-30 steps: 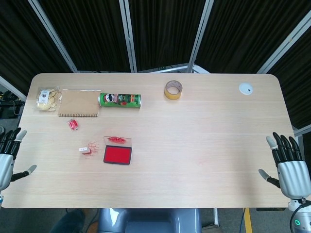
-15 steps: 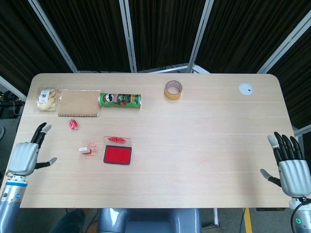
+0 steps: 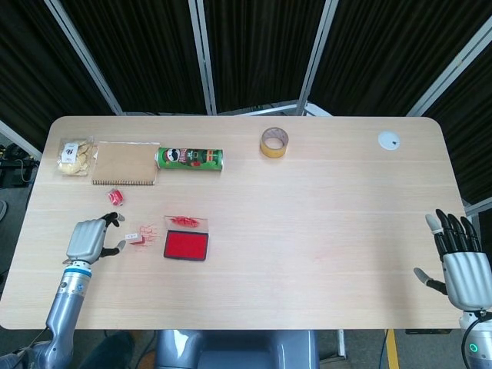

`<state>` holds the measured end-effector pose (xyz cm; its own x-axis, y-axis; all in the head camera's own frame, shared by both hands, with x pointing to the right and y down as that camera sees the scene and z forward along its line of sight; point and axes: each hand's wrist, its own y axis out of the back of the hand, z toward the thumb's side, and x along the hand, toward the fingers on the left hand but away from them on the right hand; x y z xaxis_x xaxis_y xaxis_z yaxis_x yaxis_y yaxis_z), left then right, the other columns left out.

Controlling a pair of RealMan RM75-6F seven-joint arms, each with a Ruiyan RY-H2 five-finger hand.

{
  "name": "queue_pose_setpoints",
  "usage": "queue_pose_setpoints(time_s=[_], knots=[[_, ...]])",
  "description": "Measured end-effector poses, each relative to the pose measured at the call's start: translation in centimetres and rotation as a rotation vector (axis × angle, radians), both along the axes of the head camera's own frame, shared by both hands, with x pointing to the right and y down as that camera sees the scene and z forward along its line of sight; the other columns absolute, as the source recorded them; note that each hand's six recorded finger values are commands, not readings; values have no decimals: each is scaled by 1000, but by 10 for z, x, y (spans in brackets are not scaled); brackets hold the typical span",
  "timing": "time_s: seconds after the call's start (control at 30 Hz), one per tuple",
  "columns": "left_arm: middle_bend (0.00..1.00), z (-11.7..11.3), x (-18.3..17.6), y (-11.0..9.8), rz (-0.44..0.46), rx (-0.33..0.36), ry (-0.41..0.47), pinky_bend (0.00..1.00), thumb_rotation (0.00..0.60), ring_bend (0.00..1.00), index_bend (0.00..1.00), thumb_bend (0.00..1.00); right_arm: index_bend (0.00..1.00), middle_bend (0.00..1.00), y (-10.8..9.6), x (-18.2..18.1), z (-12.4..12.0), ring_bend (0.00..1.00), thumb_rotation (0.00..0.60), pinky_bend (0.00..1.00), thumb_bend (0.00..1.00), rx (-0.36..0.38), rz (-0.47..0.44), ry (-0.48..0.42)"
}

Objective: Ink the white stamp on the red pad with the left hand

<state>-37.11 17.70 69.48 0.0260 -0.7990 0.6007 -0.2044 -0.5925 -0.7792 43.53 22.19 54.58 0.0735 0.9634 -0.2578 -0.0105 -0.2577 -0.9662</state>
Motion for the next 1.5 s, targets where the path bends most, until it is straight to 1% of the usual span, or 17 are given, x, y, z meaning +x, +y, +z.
queue_pose_setpoints(time_s=[0.07, 0.1, 0.3, 0.73, 1.0, 1.27, 1.5], knots=[[434, 5, 4, 0, -2, -6, 1, 904, 600, 923, 414, 338, 0, 0, 0, 1, 1, 0, 600, 0, 0, -4, 3, 1], [437, 6, 6, 1, -4, -7, 3, 903, 600, 923, 421, 343, 0, 0, 0, 1, 1, 0, 600, 0, 0, -5, 4, 1], [462, 13, 14, 3, -19, -21, 7, 904, 600, 923, 442, 339, 0, 0, -1, 3, 2, 0, 600, 0, 0, -11, 9, 0], [447, 22, 16, 2, -20, -14, -8, 903, 600, 919, 422, 299, 0, 0, -1, 5, 4, 0, 600, 0, 0, -26, 17, 1], [444, 29, 19, 5, -8, -23, -7, 902, 600, 916, 424, 295, 0, 0, -1, 6, 5, 0, 600, 0, 0, -33, 21, 3], [447, 31, 19, 4, -9, -19, -7, 900, 600, 911, 437, 294, 0, 0, -2, 7, 6, 0, 600, 0, 0, -44, 27, 6], [473, 35, 21, 5, -1, -31, -16, 900, 600, 910, 469, 295, 0, 0, -1, 8, 8, 0, 600, 0, 0, -50, 28, 11]])
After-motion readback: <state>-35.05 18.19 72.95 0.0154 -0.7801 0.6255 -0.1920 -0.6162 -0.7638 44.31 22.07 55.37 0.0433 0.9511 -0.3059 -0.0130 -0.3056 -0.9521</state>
